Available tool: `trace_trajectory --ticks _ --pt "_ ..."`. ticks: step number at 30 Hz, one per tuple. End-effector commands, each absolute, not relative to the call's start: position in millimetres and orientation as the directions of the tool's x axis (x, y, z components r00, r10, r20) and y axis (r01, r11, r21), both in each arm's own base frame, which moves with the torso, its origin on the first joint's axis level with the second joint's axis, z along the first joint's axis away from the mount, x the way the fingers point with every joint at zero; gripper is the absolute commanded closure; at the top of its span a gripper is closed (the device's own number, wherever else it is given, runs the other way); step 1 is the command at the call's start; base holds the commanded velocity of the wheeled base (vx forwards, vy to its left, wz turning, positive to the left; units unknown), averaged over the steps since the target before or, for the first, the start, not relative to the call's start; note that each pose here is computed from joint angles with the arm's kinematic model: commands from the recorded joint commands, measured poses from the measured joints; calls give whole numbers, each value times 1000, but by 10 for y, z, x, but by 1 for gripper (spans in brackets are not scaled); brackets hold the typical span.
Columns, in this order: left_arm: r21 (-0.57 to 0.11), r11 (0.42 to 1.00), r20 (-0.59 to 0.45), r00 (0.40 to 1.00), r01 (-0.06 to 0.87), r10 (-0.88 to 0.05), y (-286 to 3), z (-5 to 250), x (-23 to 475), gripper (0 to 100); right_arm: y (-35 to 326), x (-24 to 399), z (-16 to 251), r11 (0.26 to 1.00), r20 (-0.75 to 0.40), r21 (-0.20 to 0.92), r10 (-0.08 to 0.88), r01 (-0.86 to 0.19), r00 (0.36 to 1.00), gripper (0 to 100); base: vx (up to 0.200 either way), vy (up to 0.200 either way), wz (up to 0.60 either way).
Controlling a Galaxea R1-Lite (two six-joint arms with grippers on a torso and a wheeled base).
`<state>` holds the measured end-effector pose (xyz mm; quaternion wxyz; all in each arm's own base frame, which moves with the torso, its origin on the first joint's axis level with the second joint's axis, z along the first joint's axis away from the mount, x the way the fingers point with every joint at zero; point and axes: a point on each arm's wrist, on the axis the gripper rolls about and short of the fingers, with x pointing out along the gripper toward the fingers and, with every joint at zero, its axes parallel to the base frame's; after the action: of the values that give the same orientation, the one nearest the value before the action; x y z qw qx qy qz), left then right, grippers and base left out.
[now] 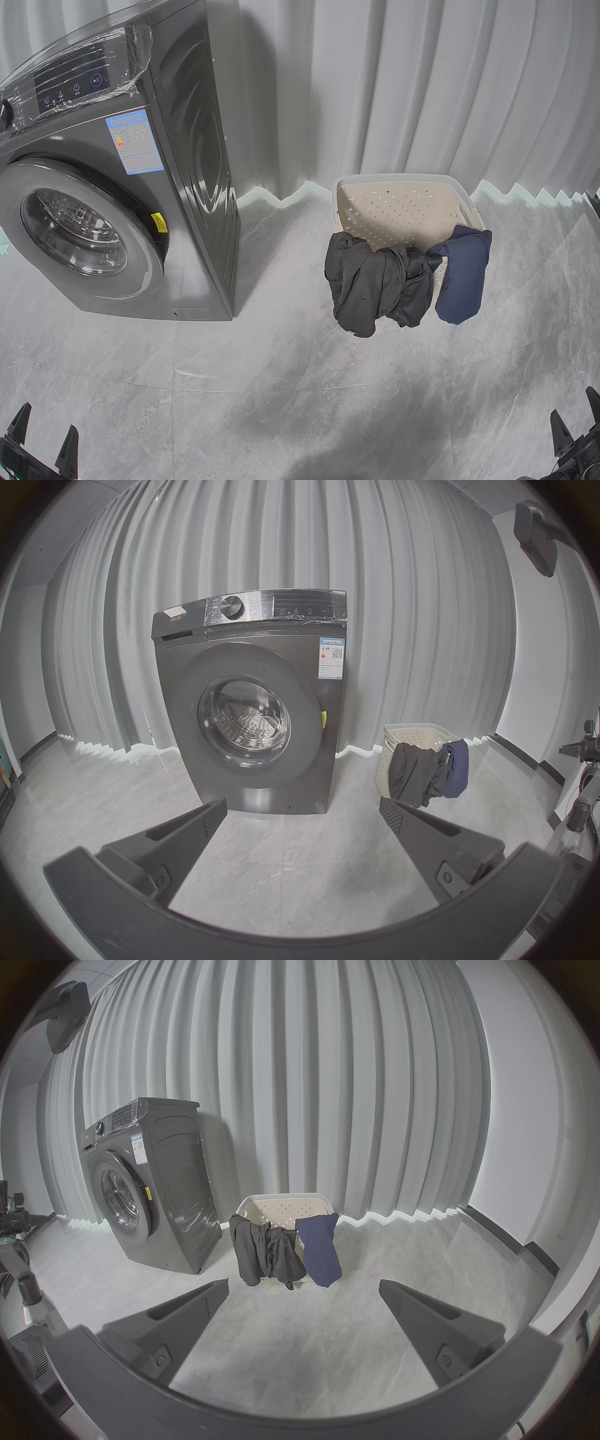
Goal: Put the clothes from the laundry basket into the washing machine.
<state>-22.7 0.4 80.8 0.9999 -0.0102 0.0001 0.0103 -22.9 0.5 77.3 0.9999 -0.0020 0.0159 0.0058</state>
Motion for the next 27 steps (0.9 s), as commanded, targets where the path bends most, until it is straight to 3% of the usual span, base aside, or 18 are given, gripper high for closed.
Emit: trace_trajectory --ticks 1,23,27 --pt "-21 1000 -2 1000 -22 21 4 755 -227 0 5 -232 756 1000 -29 -4 12 -12 1000 0 0 0 0" --pt "-20 1000 -2 1000 -18 18 3 755 -227 0 5 -232 756 1000 -29 -4 12 -12 1000 0 0 -191 0" --pt "-20 1000 0 1000 -18 18 3 759 -228 0 5 -232 756 1000 -29 -4 12 -12 1000 0 0 0 0"
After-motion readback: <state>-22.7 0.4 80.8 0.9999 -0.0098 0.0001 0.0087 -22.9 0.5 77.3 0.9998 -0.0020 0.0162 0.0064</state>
